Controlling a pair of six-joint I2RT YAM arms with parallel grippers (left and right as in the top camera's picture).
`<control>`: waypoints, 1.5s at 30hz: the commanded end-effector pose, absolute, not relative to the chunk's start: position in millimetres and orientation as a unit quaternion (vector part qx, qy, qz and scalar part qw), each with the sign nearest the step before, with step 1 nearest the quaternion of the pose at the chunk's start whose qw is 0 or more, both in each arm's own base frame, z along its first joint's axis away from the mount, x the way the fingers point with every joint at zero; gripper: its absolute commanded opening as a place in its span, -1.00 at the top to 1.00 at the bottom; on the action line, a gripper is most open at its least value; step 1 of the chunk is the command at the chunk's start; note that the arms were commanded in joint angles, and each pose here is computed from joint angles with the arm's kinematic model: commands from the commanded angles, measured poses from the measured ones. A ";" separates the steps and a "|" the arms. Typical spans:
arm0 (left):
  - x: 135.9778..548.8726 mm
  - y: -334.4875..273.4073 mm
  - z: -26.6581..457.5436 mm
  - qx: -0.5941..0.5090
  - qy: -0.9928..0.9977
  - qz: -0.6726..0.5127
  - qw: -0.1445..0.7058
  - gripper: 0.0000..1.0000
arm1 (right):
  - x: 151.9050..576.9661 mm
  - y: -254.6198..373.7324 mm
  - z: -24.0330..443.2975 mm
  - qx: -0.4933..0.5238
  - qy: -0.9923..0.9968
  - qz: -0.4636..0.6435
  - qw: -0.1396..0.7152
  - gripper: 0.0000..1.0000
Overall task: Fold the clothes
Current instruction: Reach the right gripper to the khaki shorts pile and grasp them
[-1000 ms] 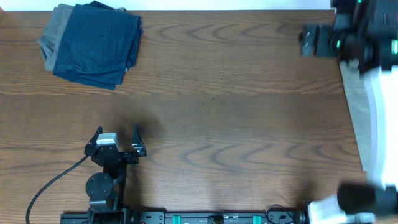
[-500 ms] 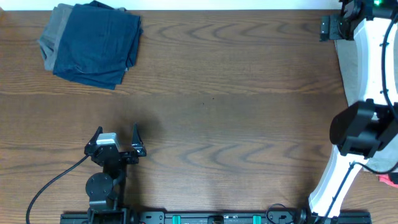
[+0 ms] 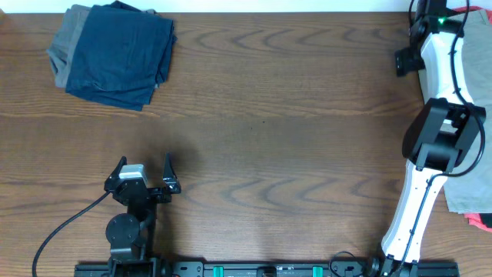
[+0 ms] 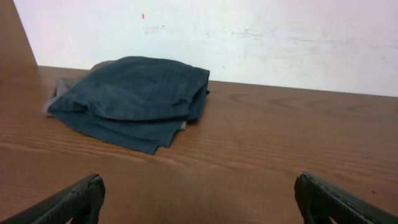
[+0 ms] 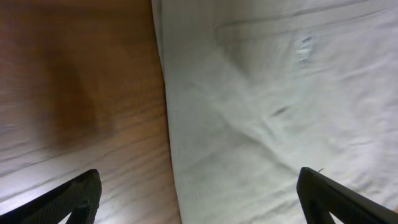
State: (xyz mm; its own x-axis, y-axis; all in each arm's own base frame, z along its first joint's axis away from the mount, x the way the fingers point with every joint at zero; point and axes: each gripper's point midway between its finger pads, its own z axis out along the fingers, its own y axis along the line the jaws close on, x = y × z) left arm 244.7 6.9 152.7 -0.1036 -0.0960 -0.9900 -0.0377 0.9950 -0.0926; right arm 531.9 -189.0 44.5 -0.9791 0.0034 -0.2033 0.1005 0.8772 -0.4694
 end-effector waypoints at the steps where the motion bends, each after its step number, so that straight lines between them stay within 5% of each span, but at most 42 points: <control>1: 243.9 7.8 137.4 -0.048 0.757 -0.020 0.651 -0.95 | 532.3 -201.7 37.3 0.022 0.960 -0.265 0.089 -0.96; 11: 243.9 7.8 137.4 -0.048 0.757 -0.020 0.651 -0.96 | 522.8 -222.7 9.9 0.023 0.960 -0.272 0.062 -0.92; 20: 243.9 7.8 137.4 -0.048 0.757 -0.020 0.651 -0.96 | 503.6 -251.4 2.8 0.044 0.959 -0.278 0.037 -0.58; 37: 243.9 7.8 137.4 -0.048 0.757 -0.020 0.651 -0.96 | 510.0 -236.2 9.8 0.091 0.961 -0.255 0.065 0.92; 45: 243.9 7.8 137.4 -0.048 0.757 -0.020 0.651 -0.96 | 505.1 -239.6 52.2 0.156 0.947 -0.266 0.095 0.98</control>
State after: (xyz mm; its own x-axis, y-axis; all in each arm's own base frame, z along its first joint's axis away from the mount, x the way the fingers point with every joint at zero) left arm 244.7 6.9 152.8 -0.1033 -0.0960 -0.9900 -0.0377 0.9950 -0.0926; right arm 504.5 -234.9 12.0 -0.9706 0.1720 -0.1685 0.2320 0.8556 -0.4627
